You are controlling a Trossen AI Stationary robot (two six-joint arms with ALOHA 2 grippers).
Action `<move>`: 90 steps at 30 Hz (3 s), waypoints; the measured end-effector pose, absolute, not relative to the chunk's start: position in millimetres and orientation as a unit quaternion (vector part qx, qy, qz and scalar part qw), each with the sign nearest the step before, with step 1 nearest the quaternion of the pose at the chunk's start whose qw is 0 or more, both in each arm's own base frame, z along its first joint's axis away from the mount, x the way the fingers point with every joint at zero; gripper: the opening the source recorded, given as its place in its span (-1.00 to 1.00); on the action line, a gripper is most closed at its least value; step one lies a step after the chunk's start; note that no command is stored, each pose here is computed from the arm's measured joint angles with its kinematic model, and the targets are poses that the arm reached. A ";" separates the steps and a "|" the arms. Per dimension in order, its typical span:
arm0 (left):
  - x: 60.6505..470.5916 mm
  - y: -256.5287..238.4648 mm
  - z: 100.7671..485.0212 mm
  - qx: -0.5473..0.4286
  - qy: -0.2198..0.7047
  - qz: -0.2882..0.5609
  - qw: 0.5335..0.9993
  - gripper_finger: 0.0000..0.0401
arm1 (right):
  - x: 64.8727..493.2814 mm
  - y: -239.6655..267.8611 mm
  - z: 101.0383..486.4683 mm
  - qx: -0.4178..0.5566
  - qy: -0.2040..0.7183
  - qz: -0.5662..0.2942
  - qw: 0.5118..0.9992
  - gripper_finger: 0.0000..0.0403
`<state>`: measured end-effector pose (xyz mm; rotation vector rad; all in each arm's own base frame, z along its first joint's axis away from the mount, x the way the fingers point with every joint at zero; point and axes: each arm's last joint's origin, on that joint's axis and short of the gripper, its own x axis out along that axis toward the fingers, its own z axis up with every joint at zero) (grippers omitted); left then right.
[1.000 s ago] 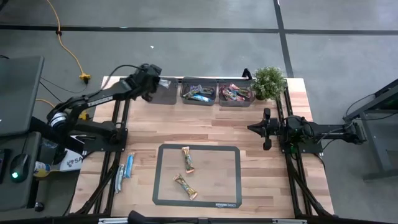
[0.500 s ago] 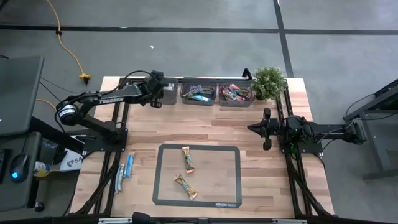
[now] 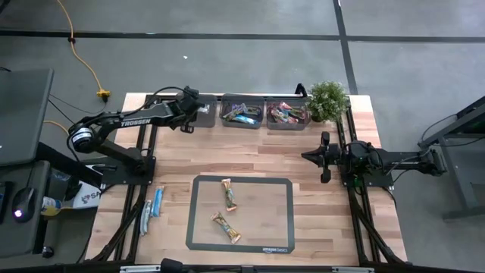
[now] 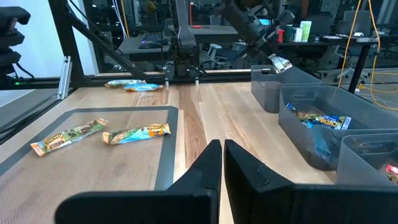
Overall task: Pick and place Granola Bars by type
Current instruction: Put the orange granola bar into the left black bin
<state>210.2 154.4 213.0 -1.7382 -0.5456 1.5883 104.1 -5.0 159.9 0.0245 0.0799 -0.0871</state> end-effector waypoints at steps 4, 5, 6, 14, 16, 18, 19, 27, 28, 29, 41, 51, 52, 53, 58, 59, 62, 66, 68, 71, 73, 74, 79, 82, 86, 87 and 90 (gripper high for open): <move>209.4 155.2 205.6 -0.662 -0.196 0.635 0.348 -0.62 | 104.1 -5.0 160.0 0.012 0.040 -0.043 0.998 -0.99; 209.8 157.0 204.3 -0.661 -0.197 0.635 0.348 -0.62 | 104.1 -5.0 160.0 0.012 0.040 -0.043 0.998 -0.99; 210.9 159.2 203.2 -0.663 -0.196 0.632 0.349 -0.62 | 104.1 -5.0 159.9 0.012 0.040 -0.043 0.998 -0.99; 230.3 173.3 182.6 -0.686 -0.192 0.605 0.355 -0.62 | 104.1 -5.0 160.0 0.012 0.040 -0.043 0.998 -0.99; 230.6 173.3 177.4 -0.688 -0.188 0.610 0.345 -0.62 | 104.1 -5.0 160.0 0.012 0.040 -0.044 0.998 -0.99; 232.0 173.3 177.7 -0.690 -0.193 0.607 0.344 -0.62 | 104.1 -5.0 160.0 0.012 0.040 -0.043 0.998 -0.99; 231.9 173.3 177.6 -0.688 -0.194 0.608 0.345 -0.62 | 104.1 -5.0 160.0 0.012 0.040 -0.043 0.998 -0.99; 231.4 173.8 177.5 -0.669 -0.180 0.619 0.369 -0.60 | 104.1 -5.0 160.0 0.012 0.040 -0.043 0.998 -0.99; 231.4 173.7 177.4 -0.667 -0.177 0.621 0.372 -0.57 | 104.1 -5.0 160.0 0.012 0.040 -0.043 0.998 -0.99; 231.3 173.7 177.4 -0.666 -0.174 0.622 0.375 -0.53 | 104.1 -5.0 160.0 0.012 0.040 -0.043 0.998 -0.99; 232.0 174.2 178.1 -0.664 -0.175 0.619 0.381 0.12 | 104.1 -5.0 160.0 0.012 0.040 -0.043 0.998 -0.99; 240.4 178.9 199.1 -0.651 -0.165 0.561 0.484 0.18 | 104.1 -5.0 159.9 0.012 0.040 -0.043 0.998 -0.99; 240.9 179.4 204.2 -0.641 -0.155 0.551 0.512 0.18 | 104.1 -5.0 160.0 0.012 0.040 -0.043 0.998 -0.99; 239.7 180.4 210.3 -0.627 -0.142 0.541 0.542 0.18 | 104.1 -5.0 160.0 0.012 0.040 -0.043 0.998 -0.99; 224.5 178.0 238.7 -0.549 -0.006 0.456 0.700 0.18 | 104.1 -5.0 160.0 0.012 0.040 -0.043 0.998 -0.99; 219.2 175.3 245.6 -0.537 0.017 0.432 0.724 0.18 | 104.1 -5.0 159.9 0.012 0.040 -0.043 0.998 -0.99; 199.3 161.0 265.2 -0.510 0.067 0.384 0.767 0.18 | 104.1 -5.0 160.0 0.012 0.040 -0.043 0.998 -0.99; 165.8 133.5 289.6 -0.481 0.082 0.391 0.781 0.18 | 104.1 -5.0 160.0 0.012 0.040 -0.043 0.998 -0.99; 147.5 119.6 298.0 -0.469 0.087 0.401 0.782 0.18 | 104.1 -5.0 159.9 0.012 0.040 -0.043 0.998 -0.99; 123.8 100.6 305.8 -0.460 0.096 0.403 0.785 0.18 | 104.1 -5.0 160.0 0.012 0.040 -0.043 0.998 -0.99; 110.2 89.4 308.8 -0.460 0.098 0.401 0.786 0.18 | 104.1 -5.0 159.9 0.012 0.040 -0.043 0.998 -0.99; 104.2 84.4 310.4 -0.460 0.096 0.399 0.787 0.18 | 104.1 -5.0 160.0 0.012 0.040 -0.043 0.998 -0.99; 87.1 67.1 311.6 -0.481 0.112 0.361 0.791 0.18 | 104.1 -5.0 160.0 0.012 0.040 -0.043 0.998 -0.99; 85.7 62.0 309.6 -0.492 0.143 0.315 0.799 0.18 | 104.1 -5.0 160.1 0.012 0.040 -0.043 0.998 -0.99; 87.8 56.1 309.6 -0.462 0.192 0.209 0.840 0.18 | 104.1 -5.0 160.0 0.012 0.040 -0.043 0.998 -0.99; 88.9 54.4 309.9 -0.447 0.203 0.176 0.853 0.18 | 104.1 -5.0 159.9 0.012 0.040 -0.043 0.998 -0.99; 93.8 49.5 309.6 -0.410 0.231 0.094 0.877 0.18 | 104.1 -5.0 159.9 0.012 0.040 -0.043 0.998 -0.99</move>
